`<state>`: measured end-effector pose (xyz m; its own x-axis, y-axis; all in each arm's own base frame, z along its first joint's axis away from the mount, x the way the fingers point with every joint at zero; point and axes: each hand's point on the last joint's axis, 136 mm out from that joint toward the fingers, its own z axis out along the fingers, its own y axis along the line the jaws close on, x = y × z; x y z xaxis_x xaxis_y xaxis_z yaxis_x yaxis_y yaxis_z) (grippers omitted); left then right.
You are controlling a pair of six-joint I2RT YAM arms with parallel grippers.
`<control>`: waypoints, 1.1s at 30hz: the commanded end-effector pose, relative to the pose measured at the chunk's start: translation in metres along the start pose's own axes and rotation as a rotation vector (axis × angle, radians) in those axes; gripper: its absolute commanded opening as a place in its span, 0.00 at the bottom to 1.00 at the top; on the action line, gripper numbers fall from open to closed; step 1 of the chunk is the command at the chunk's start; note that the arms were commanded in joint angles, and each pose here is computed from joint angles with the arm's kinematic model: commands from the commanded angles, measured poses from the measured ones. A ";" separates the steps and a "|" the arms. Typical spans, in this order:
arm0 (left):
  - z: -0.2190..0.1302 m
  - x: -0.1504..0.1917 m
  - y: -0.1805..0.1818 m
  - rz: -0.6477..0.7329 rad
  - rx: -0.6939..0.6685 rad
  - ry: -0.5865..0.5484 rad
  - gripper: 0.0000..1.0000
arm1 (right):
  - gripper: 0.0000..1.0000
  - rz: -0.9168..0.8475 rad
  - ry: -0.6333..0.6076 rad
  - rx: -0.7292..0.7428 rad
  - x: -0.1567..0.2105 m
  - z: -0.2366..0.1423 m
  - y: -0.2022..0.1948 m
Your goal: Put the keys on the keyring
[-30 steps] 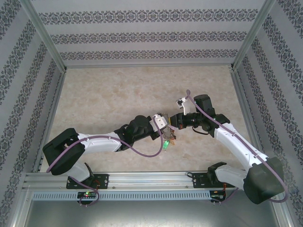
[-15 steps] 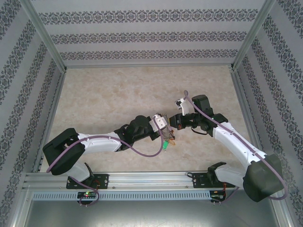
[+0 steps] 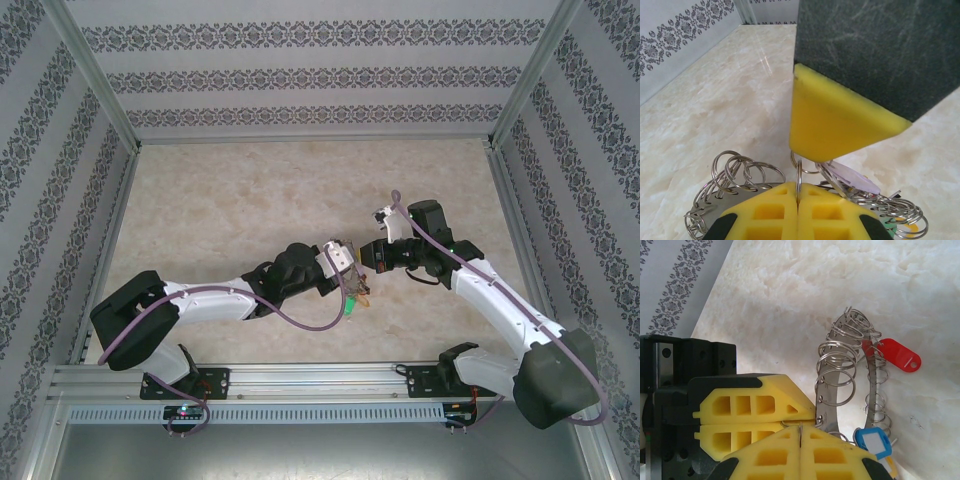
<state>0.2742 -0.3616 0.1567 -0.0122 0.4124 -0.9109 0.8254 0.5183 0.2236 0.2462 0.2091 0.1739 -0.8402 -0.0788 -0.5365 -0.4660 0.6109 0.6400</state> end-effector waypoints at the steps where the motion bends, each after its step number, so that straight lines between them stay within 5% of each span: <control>1: -0.002 -0.027 0.017 -0.028 -0.036 -0.060 0.00 | 0.00 -0.031 -0.029 -0.034 -0.010 -0.008 0.013; 33: 0.019 -0.022 0.032 -0.141 -0.115 -0.015 0.00 | 0.00 -0.036 -0.059 -0.043 -0.030 -0.009 0.010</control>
<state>0.2945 -0.3696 0.1606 -0.1138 0.3763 -0.9195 0.7896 0.5960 0.1462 0.2626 0.2075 0.1817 -0.8313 -0.0554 -0.5531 -0.4661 0.6115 0.6394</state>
